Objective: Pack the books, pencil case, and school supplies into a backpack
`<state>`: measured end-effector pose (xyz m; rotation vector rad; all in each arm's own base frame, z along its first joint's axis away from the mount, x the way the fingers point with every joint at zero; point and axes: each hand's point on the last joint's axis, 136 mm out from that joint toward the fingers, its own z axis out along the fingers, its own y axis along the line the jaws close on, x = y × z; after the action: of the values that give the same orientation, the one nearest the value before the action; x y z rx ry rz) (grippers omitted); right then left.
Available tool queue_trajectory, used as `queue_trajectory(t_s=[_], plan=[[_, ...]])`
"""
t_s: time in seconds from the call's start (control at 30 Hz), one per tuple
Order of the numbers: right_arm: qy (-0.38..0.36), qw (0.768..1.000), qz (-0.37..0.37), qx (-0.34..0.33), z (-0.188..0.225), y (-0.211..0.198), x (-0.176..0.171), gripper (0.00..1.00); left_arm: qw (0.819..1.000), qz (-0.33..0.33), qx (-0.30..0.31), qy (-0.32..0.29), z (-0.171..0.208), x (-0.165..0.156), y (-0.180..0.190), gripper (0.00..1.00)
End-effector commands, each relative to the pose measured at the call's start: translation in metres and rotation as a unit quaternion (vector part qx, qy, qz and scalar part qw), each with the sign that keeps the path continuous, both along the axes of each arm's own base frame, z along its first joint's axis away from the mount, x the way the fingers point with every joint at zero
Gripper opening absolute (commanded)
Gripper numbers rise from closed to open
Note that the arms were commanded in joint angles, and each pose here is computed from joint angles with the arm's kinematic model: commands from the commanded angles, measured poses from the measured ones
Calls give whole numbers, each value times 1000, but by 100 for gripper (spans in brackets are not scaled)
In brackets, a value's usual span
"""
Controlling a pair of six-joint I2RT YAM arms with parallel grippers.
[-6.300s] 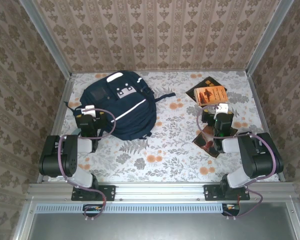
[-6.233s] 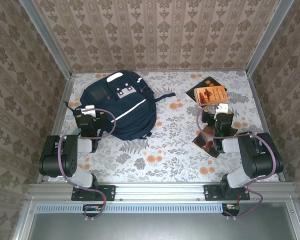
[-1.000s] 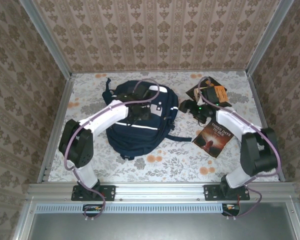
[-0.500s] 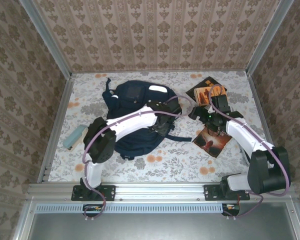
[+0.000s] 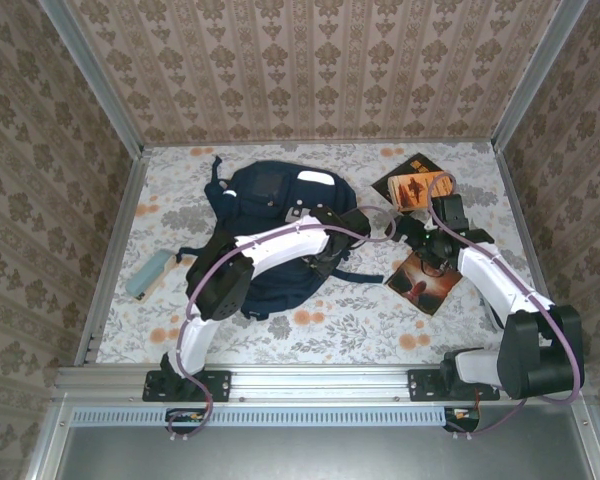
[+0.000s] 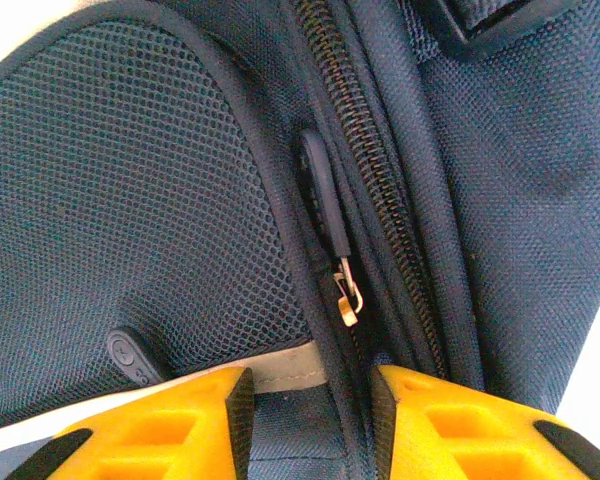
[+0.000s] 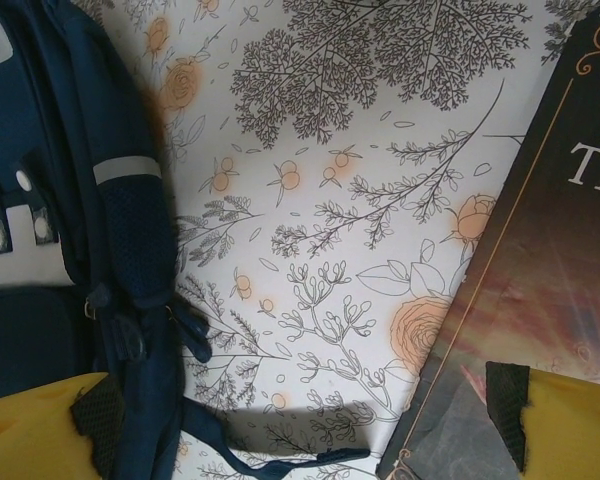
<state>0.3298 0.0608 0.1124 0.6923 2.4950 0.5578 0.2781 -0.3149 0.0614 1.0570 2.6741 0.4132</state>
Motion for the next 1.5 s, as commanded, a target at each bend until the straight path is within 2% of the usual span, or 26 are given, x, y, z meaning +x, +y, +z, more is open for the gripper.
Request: queue_trajectory(t_s=[0.0, 0.33, 0.4, 0.63, 0.93, 1.13, 1.33, 1.47], plan=[[10, 1000, -14, -1, -3, -6, -8, 97, 999, -12, 50, -5, -3, 5, 14, 37], [8, 1000, -20, 9, -3, -6, -7, 97, 997, -11, 70, 11, -14, -2, 21, 49], [7, 1000, -20, 10, -2, -6, -6, 96, 997, -14, 71, 14, -15, -2, 21, 48], [7, 1000, -22, 13, -2, -6, -6, 96, 997, -15, 71, -5, -3, 7, 20, 23], [-3, 1000, -11, 24, 3, 0, -4, 96, 996, -5, -15, -88, 78, 28, 16, 11], [-50, 995, 69, 54, 17, 29, 3, 93, 987, 14, -63, -147, 127, 41, 29, 6], [-114, 972, 202, 37, 34, 82, 4, 89, 977, 43, -151, -148, 149, 47, 39, 5], [-147, 948, 279, 46, 35, 118, 6, 73, 968, 61, -194, -148, 158, 50, 46, 3]])
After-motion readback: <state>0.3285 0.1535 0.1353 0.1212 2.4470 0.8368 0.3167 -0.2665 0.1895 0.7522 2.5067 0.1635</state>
